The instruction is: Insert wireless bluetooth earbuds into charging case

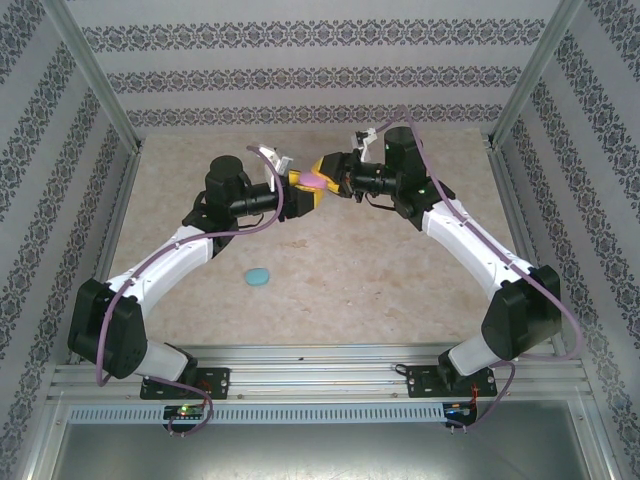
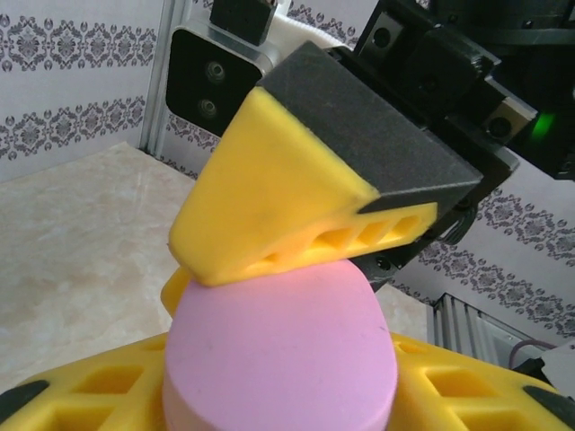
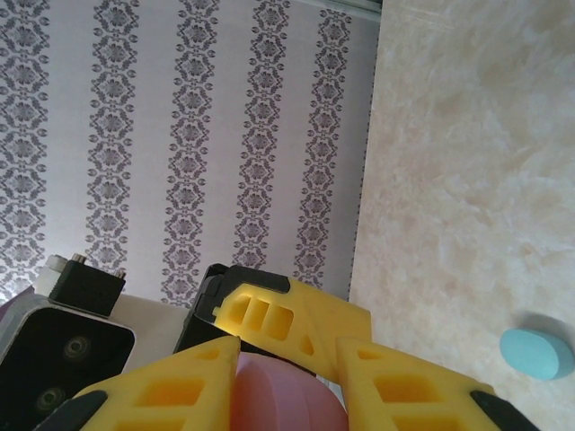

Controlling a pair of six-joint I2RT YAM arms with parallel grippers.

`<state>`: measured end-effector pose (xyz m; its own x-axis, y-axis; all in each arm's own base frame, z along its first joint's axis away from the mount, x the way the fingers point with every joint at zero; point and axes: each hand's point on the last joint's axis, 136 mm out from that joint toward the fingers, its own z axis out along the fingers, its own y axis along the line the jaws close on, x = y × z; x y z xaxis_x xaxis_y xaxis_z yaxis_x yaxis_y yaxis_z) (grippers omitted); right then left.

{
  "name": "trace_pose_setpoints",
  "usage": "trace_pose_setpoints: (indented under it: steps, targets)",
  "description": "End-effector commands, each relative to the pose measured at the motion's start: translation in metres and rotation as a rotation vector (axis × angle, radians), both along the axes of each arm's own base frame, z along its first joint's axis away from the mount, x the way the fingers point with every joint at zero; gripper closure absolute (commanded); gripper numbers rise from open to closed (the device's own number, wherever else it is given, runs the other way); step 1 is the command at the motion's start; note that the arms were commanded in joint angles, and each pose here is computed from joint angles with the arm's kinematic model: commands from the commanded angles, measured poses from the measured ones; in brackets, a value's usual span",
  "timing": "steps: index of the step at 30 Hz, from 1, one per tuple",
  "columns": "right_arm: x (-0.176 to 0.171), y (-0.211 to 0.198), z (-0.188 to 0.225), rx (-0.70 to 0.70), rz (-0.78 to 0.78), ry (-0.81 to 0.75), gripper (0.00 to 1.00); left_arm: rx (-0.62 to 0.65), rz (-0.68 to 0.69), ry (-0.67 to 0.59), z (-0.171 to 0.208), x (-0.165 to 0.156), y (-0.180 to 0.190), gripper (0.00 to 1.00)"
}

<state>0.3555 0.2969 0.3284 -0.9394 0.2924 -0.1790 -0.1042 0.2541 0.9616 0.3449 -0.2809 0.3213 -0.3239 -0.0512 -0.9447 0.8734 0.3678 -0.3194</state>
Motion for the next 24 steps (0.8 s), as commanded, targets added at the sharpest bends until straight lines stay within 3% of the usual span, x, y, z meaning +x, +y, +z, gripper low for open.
trace_pose_setpoints:
  steps: [1, 7, 13, 24]
  targets:
    - [-0.002, 0.002, 0.007, 0.039, 0.041, -0.011, 0.87, 0.010, -0.048, -0.069, 0.013, -0.008, -0.006, 0.45]
    - [0.009, -0.004, -0.002, 0.019, 0.020, -0.015, 0.88, 0.039, -0.016, -0.088, 0.011, -0.008, 0.000, 0.27]
    - [0.032, -0.016, -0.043, -0.099, -0.026, -0.024, 0.89, 0.053, 0.126, -0.088, 0.012, 0.004, 0.029, 0.00]
    - [0.108, -0.009, -0.160, -0.266, -0.058, -0.009, 0.88, 0.123, 0.332, 0.071, -0.018, 0.010, 0.088, 0.00]
